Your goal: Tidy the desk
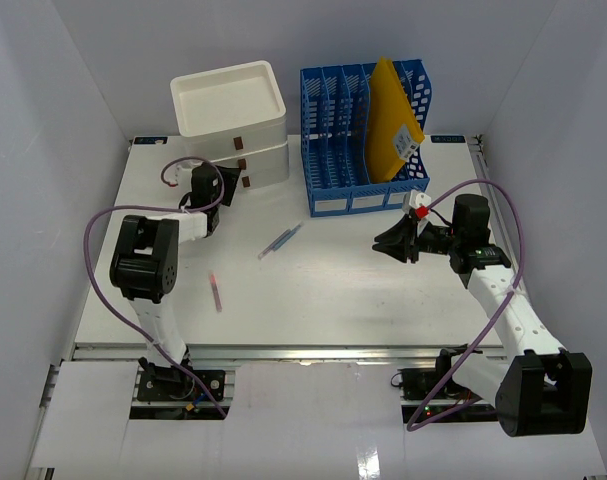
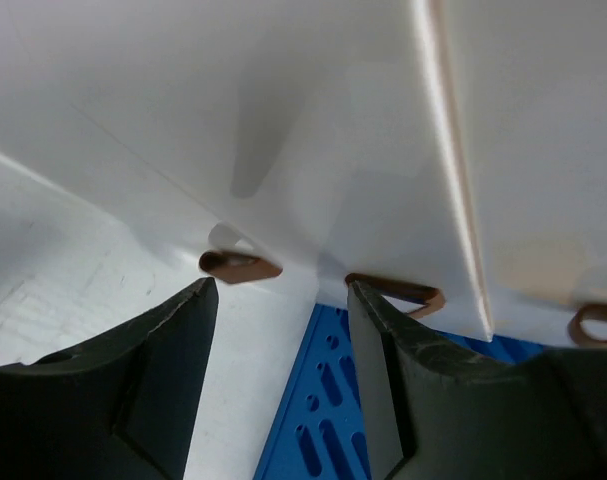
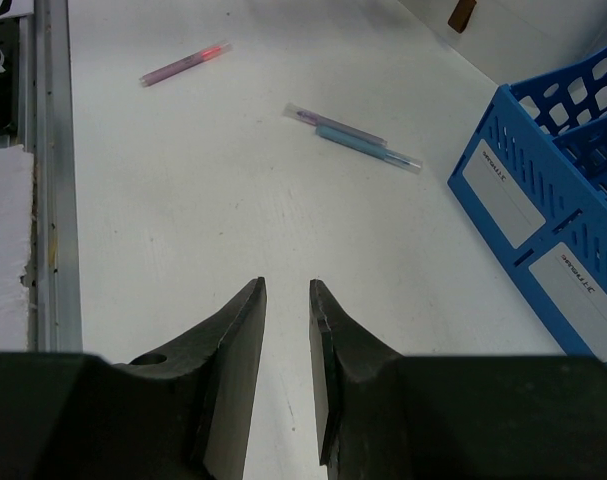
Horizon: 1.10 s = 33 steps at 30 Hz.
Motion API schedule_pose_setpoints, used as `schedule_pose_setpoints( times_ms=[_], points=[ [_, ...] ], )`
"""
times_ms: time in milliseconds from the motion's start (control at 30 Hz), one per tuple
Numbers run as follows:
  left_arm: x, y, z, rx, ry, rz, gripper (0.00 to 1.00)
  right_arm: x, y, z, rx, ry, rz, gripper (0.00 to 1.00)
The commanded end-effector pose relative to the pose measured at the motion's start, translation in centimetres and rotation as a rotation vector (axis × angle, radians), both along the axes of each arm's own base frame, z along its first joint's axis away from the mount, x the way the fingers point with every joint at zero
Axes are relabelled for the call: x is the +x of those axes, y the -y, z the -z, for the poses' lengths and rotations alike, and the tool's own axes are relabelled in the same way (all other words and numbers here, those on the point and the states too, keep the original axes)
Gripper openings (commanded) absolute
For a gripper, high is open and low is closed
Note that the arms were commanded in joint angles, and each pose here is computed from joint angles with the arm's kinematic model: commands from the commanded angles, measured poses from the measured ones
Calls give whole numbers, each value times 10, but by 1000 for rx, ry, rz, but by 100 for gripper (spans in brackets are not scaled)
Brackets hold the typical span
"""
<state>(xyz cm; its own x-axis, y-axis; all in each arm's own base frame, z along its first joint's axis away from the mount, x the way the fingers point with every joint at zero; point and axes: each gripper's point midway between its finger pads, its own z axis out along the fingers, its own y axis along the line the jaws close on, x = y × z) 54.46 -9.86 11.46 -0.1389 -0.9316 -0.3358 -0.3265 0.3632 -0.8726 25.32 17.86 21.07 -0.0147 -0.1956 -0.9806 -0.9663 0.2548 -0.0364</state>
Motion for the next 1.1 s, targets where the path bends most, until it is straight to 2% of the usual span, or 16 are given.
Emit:
schedule_pose_setpoints(
  times_ms=[0,167,367,500,633,733,800,1067],
  points=[
    [15,-10,-33,22,71,16,68,4,2,1,-5,18,4,31],
    [11,-16,-38,40,104,50,69,4,2,1,-6,18,8,31],
    [-28,6,-38,139,186,269,70,4,4,-1,-4,24,9,31],
    [-52,18,-34,280,203,401,68,2,3,0,-3,21,2,31],
    [-64,24,-27,535,195,489,68,3,3,-1,-3,24,2,31],
    [-61,31,-30,721,222,511,68,2,3,-1,-2,21,2,31],
    [-56,35,-31,778,238,517,68,2,3,-1,-2,21,2,31],
    [-25,28,-7,876,156,407,68,5,5,2,-5,12,12,31]
  ],
)
